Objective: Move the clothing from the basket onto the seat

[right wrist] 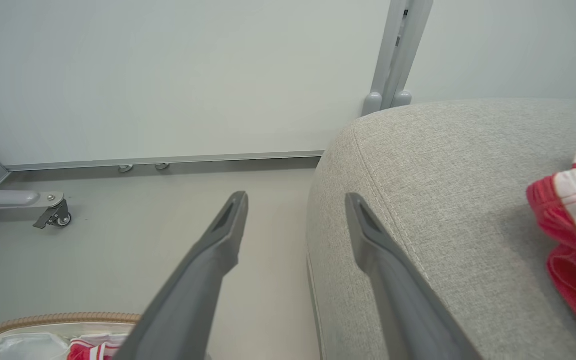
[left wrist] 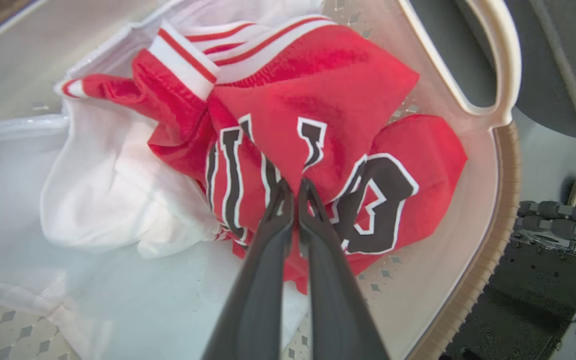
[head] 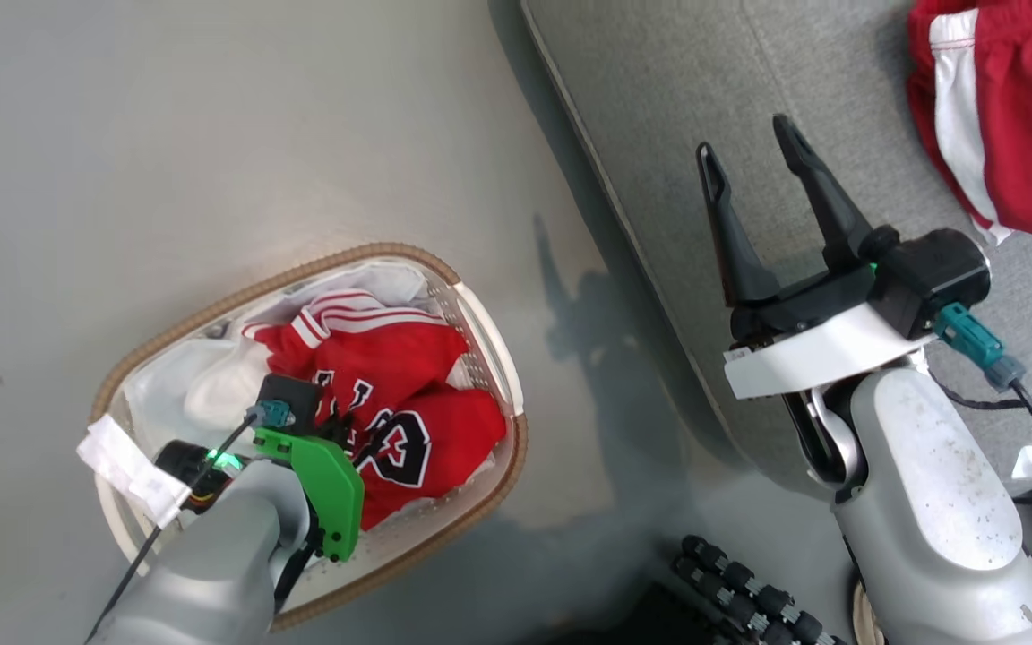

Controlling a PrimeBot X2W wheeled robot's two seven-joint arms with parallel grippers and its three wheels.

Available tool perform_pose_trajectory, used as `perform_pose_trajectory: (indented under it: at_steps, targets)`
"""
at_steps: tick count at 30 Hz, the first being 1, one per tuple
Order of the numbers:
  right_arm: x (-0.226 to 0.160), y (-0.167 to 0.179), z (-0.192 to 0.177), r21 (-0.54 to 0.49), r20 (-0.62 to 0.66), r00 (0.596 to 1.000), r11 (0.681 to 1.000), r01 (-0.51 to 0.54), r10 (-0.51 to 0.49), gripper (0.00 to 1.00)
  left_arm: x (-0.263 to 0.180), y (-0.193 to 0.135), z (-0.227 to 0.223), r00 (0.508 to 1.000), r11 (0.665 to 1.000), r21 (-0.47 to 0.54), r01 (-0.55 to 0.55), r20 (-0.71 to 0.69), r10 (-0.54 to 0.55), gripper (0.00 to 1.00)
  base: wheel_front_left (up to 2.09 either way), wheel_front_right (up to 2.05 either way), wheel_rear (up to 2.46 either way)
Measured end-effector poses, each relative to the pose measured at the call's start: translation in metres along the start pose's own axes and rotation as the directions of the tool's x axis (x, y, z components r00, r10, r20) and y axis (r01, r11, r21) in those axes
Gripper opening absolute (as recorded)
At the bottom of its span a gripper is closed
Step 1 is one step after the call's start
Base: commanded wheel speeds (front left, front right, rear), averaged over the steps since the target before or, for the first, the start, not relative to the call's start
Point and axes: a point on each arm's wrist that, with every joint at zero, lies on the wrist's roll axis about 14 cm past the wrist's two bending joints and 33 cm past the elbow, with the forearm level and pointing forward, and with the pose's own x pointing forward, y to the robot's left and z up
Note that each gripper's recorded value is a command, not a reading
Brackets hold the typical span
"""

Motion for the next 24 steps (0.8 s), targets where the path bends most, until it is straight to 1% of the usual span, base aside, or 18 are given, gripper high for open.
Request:
perform_pose_trajectory:
  at_steps: [8, 11, 13, 18, 24]
  targets:
    - [-0.019, 0.002, 0.021, 0.008, 0.034, 0.999, 1.0, 0.008, -0.009, 1.0, -0.028, -0.025, 0.036, 0.988, 1.0, -0.009, 0.0, 0.152, 0.001, 0.0, 0.0, 0.0, 0.0]
    - [-0.028, 0.004, 0.028, 0.008, 0.047, 0.999, 1.0, 0.01, -0.01, 1.0, -0.042, -0.032, 0.058, 0.973, 0.999, -0.04, 0.001, 0.233, 0.008, 0.0, 0.0, 0.0, 0.0]
    - [-0.033, 0.005, 0.033, 0.014, 0.057, 0.998, 1.0, 0.012, -0.013, 1.0, -0.054, -0.037, 0.082, 0.952, 0.999, -0.039, 0.004, 0.307, 0.008, 0.0, 0.0, 0.0, 0.0]
    - [-0.045, 0.011, 0.043, 0.022, 0.079, 0.997, 1.0, 0.001, -0.002, 1.0, -0.086, -0.048, 0.104, 0.905, 1.0, -0.027, -0.006, 0.425, 0.017, 0.0, 0.0, 0.0, 0.0]
    - [-0.061, 0.024, 0.05, 0.04, 0.094, 0.995, 0.999, -0.026, 0.022, 1.0, -0.129, -0.066, 0.138, 0.811, 1.0, 0.001, -0.027, 0.584, 0.021, 0.0, 0.0, 0.0, 0.0]
